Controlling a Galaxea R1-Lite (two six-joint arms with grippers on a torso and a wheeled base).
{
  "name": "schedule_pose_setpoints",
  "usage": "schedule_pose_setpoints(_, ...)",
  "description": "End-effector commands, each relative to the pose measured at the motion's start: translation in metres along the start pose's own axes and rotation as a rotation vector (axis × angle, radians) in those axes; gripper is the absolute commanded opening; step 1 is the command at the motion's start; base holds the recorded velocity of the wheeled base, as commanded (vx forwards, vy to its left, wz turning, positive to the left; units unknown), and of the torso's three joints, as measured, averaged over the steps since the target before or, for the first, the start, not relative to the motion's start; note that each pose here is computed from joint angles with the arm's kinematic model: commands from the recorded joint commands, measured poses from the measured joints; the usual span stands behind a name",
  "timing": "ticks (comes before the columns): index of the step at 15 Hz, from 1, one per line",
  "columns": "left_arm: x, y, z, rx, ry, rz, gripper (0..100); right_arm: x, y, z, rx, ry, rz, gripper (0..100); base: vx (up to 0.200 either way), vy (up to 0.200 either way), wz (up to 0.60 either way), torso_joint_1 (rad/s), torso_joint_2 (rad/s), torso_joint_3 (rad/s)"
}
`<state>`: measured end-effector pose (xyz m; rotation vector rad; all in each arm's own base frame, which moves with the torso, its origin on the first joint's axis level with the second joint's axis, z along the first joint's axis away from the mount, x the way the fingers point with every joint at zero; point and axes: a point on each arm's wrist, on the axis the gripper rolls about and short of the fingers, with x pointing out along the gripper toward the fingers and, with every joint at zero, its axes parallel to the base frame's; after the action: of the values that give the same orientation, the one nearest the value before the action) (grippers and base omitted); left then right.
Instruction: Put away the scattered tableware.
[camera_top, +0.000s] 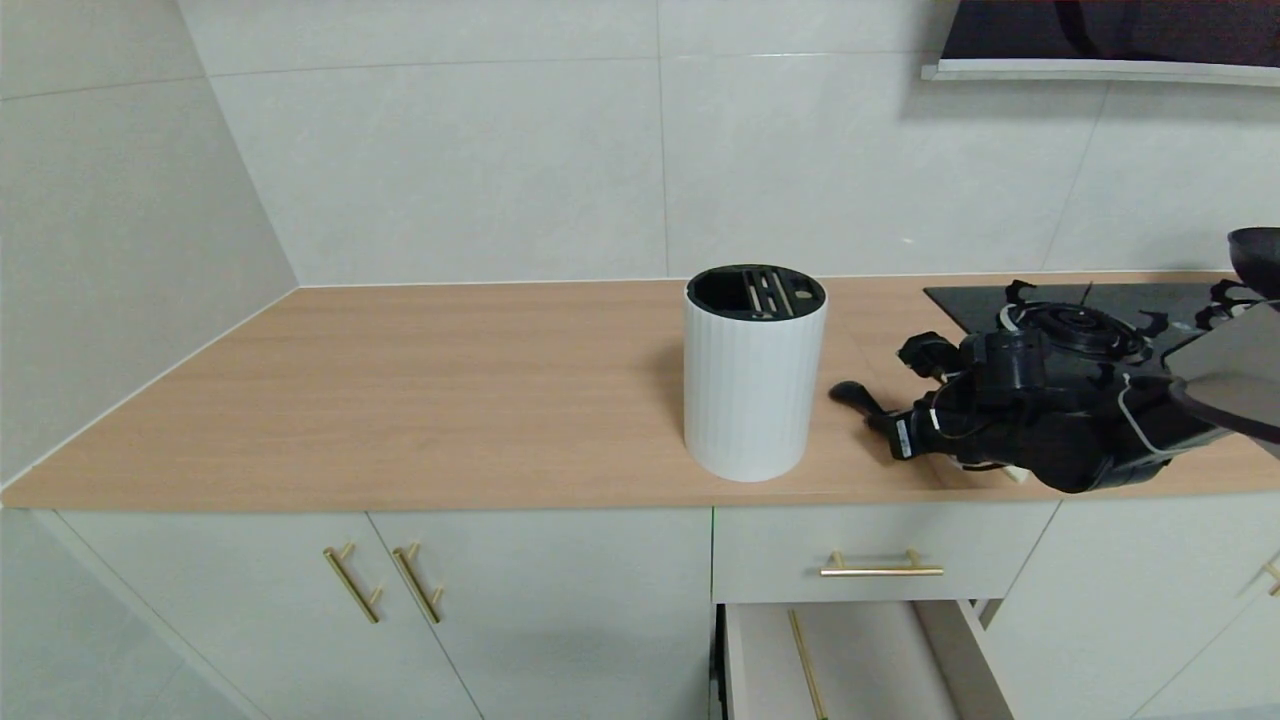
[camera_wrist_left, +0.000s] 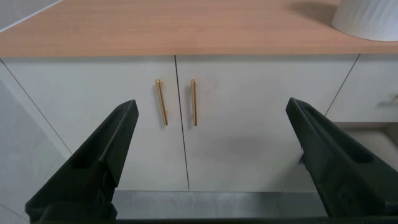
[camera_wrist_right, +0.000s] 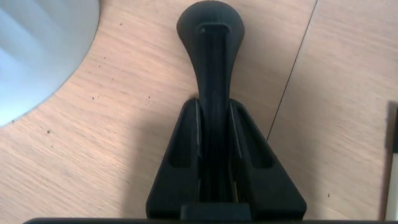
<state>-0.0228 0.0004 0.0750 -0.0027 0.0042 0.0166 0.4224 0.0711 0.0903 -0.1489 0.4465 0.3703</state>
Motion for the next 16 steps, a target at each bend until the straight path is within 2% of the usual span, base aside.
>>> schedule_pose_setpoints(1,0.0,0.0,0.0,0.0,0.0,0.0,100,-0.007,0.002,0.011,0.022,0.007,-0.017,0,0.0,0.0,0.0,0.0,0.0,0.0)
schedule_pose_setpoints(3,0.0,0.0,0.0,0.0,0.0,0.0,100,-0.022,0.005,0.025,0.087,0.03,-0.02,0,0.0,0.0,0.0,0.0,0.0,0.0)
schedule_pose_setpoints(4,0.0,0.0,0.0,0.0,-0.001,0.0,100,-0.044,0.019,0.037,0.127,0.064,-0.059,0,0.0,0.0,0.0,0.0,0.0,0.0)
schedule_pose_setpoints(6,0.0,0.0,0.0,0.0,0.002,0.0,100,-0.074,0.032,0.052,0.218,0.081,-0.198,0,0.0,0.0,0.0,0.0,0.0,0.0)
schedule_pose_setpoints(7,0.0,0.0,0.0,0.0,0.002,0.0,100,-0.091,0.039,0.054,0.254,0.09,-0.217,0,0.0,0.0,0.0,0.0,0.0,0.0)
schedule_pose_setpoints(10,0.0,0.0,0.0,0.0,0.0,0.0,100,-0.14,0.049,0.043,0.287,0.133,-0.213,0,0.0,0.0,0.0,0.0,0.0,0.0)
schedule_pose_setpoints(12,0.0,0.0,0.0,0.0,-0.001,0.0,100,-0.179,0.061,0.024,0.285,0.153,-0.194,0,0.0,0.0,0.0,0.0,0.0,0.0)
schedule_pose_setpoints(16,0.0,0.0,0.0,0.0,0.0,0.0,100,-0.21,0.069,0.008,0.314,0.14,-0.184,0,0.0,0.0,0.0,0.0,0.0,0.0)
